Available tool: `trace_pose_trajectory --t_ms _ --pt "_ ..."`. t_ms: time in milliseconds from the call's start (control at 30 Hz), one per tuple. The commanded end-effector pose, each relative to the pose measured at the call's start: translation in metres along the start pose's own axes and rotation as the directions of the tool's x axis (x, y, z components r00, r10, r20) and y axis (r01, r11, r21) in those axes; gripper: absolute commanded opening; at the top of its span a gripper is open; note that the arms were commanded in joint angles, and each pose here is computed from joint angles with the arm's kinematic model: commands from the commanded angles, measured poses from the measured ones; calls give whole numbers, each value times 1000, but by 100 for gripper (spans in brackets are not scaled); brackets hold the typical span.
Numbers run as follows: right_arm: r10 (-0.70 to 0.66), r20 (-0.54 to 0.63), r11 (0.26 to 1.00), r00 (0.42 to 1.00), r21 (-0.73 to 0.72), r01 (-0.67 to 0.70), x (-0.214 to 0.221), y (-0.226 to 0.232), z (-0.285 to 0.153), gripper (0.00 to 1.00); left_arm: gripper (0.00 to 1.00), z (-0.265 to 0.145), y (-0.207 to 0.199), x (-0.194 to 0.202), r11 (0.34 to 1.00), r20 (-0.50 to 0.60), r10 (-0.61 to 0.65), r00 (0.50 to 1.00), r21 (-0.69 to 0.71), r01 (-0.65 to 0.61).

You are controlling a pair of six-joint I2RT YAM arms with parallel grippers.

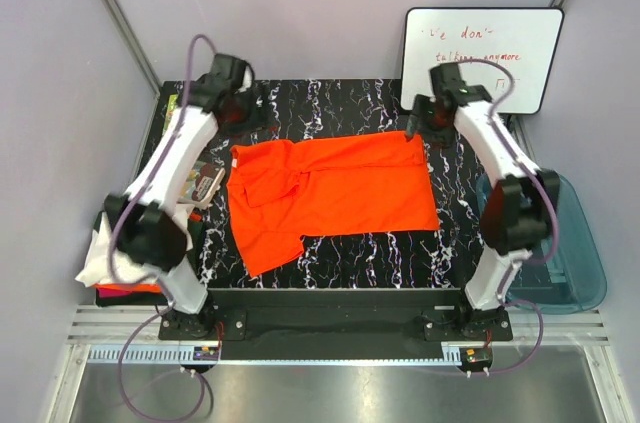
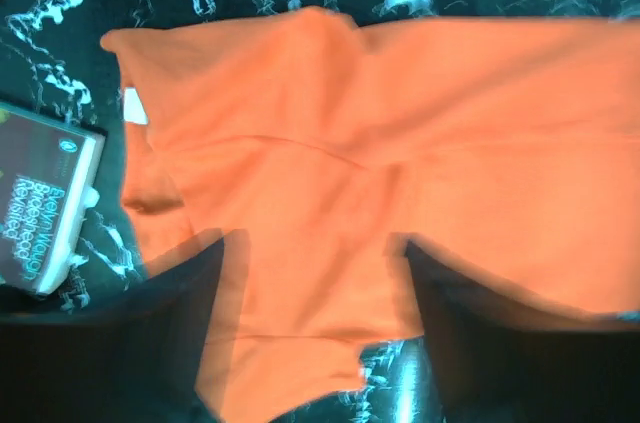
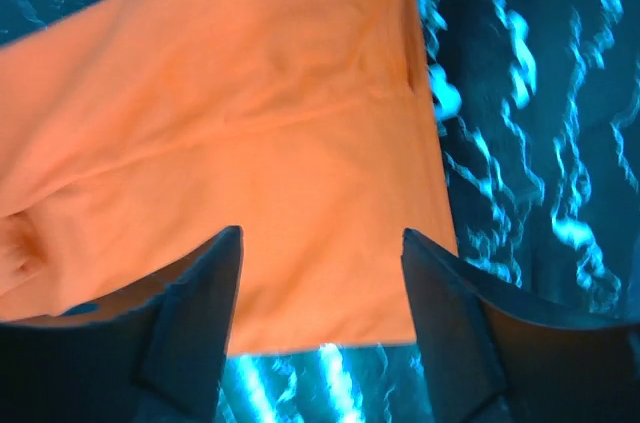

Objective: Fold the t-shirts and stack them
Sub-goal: Fold the tshirt

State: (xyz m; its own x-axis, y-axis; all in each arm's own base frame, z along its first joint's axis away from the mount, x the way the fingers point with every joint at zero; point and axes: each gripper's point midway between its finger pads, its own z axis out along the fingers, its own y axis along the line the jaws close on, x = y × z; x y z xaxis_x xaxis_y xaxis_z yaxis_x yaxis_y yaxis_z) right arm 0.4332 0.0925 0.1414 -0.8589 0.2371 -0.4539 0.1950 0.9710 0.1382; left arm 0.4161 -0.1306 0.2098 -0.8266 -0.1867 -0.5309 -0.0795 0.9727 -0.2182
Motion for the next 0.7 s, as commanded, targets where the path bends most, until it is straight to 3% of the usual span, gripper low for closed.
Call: trace_pose_trajectory --t_ms 0,67,167,333,400,667 --pt "259 -62 962 964 -71 -263 29 -39 -27 76 99 -44 1 46 990 -8 -96 995 106 96" --pt "273 -108 958 956 -56 -280 60 -48 -25 84 99 -37 8 88 981 -88 -146 985 113 156" --pt "292 -184 953 939 -25 -301 99 -56 -20 86 99 -36 22 139 970 -149 -203 968 104 220" --pt "338 -280 939 898 36 -342 152 -67 -5 84 99 -32 44 211 968 -225 -229 947 50 246" --pt "354 -323 933 878 58 -355 169 -69 1 78 99 -25 55 238 972 -260 -223 939 11 234" --pt "368 -371 929 853 99 -357 192 -76 15 75 99 1 71 298 974 -365 -227 903 -95 206"
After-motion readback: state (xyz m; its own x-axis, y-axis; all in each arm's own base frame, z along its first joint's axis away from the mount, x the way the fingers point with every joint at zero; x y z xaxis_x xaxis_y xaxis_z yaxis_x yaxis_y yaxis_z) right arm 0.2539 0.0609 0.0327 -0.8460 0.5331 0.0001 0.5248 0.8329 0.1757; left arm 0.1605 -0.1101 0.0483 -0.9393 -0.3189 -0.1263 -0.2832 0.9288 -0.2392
